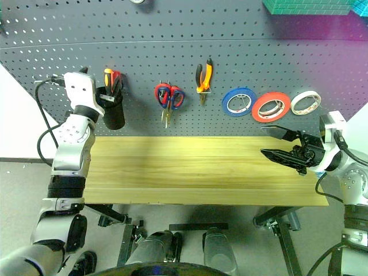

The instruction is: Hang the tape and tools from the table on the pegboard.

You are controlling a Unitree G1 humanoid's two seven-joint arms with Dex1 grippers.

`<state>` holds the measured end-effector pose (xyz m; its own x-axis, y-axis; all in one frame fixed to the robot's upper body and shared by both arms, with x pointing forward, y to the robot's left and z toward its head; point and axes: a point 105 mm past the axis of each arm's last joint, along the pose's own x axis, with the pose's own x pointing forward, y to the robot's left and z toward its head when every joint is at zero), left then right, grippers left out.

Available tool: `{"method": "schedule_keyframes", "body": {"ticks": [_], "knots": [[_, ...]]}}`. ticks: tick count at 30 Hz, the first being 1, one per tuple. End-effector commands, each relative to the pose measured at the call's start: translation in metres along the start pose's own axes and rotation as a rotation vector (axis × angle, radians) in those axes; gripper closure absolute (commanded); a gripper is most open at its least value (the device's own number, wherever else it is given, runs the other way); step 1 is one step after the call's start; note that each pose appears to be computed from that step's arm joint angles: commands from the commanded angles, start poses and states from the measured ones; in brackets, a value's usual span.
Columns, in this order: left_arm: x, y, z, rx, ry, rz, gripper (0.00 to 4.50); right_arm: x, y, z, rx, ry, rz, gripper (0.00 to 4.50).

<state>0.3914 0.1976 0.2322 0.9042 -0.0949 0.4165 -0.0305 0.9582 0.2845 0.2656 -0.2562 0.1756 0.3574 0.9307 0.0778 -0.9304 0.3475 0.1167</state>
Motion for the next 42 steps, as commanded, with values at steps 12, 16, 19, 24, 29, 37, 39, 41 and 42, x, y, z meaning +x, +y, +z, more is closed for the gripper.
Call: {"method": "schedule_keyframes", "body": {"ticks": [12, 16, 19, 24, 29, 37, 39, 41, 42], "knots": [[-0.007, -0.107, 0.05, -0.191, -0.053, -0.587, 0.01, 0.014, -0.005, 0.008, -0.06, -0.053, 0.026, 0.0], [-0.025, -0.127, 0.032, -0.282, 0.084, -0.779, 0.01, 0.019, -0.006, 0.006, -0.065, -0.067, 0.029, 0.0], [-0.059, -0.144, 0.021, -0.355, 0.171, -0.996, 0.01, 0.021, -0.008, 0.006, -0.069, -0.075, 0.024, 0.0], [-0.093, -0.142, 0.012, -0.521, 0.295, -1.146, 0.01, 0.023, -0.01, 0.0, -0.066, -0.079, 0.017, 0.0], [-0.11, -0.126, -0.024, -0.544, 0.427, -1.121, 0.01, 0.027, -0.011, -0.006, -0.064, -0.081, 0.013, 0.0], [-0.118, -0.101, -0.054, -0.592, 0.469, -1.025, 0.01, 0.024, -0.015, -0.028, -0.06, -0.018, -0.02, 0.0], [-0.119, -0.099, -0.055, -0.605, 0.457, -1.013, 0.01, 0.024, -0.015, -0.033, -0.057, -0.005, -0.024, 0.0], [-0.12, -0.097, -0.056, -0.592, 0.45, -1.008, 0.01, 0.025, -0.016, -0.039, -0.052, 0.004, -0.031, 0.0], [-0.12, -0.096, -0.056, -0.581, 0.445, -1.003, 0.01, 0.026, -0.015, -0.042, -0.054, 0.015, -0.031, 0.0]]}}
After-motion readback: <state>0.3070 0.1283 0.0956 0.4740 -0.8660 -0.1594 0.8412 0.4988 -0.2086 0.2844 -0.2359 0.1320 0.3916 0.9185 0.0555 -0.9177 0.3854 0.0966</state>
